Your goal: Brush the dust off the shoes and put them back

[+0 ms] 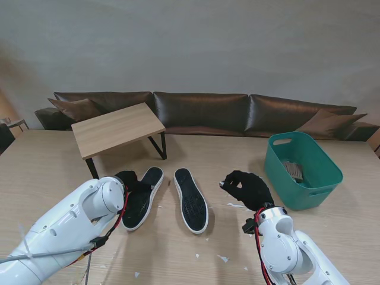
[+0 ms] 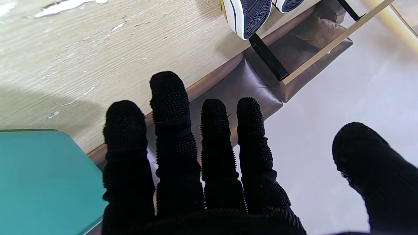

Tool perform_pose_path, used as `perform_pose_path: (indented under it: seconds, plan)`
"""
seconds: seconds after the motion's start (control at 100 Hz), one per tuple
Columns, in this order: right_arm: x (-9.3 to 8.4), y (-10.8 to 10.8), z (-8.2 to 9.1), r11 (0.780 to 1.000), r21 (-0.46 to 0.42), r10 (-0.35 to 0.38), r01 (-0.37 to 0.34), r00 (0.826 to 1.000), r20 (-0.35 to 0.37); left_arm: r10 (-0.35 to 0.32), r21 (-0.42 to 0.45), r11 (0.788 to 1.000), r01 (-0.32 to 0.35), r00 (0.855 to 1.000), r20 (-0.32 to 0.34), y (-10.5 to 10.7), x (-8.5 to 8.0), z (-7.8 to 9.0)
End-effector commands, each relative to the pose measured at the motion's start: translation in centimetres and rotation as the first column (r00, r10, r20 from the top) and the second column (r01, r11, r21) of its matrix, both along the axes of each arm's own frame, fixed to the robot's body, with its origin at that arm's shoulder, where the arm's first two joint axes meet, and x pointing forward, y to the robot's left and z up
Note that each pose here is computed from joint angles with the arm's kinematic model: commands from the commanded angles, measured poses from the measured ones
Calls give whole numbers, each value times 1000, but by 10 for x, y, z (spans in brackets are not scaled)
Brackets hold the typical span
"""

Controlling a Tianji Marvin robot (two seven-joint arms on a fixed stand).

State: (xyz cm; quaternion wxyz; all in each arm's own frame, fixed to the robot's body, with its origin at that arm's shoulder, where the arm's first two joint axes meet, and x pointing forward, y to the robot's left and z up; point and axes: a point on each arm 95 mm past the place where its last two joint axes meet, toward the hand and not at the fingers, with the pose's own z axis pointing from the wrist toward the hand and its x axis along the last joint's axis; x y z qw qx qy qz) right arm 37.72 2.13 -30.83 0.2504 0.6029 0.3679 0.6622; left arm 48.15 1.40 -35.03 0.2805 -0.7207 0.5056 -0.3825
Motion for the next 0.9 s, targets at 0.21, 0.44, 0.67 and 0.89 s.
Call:
perform_pose_path:
  seconds: [0.21,0.44,0.67,0.89]
  plan:
    - [-1,3,-4,1000,18,2,-2,1000,-19,40,-71,997,-43,998,-46,-17,-12,-24]
    - [-1,2,-5,1000,25,-1,2,1000,-26,82,-52,995,-83,997,-11,-19,-14,-33]
    - [0,3,-7,1000,28,4,-3,999,-35,67,-32,997,-65,996,50,-10,-20,-30]
    - [0,4,-8,999,41,1,1,999,-36,62,-92,995,-48,986,153,-2,-29,-15]
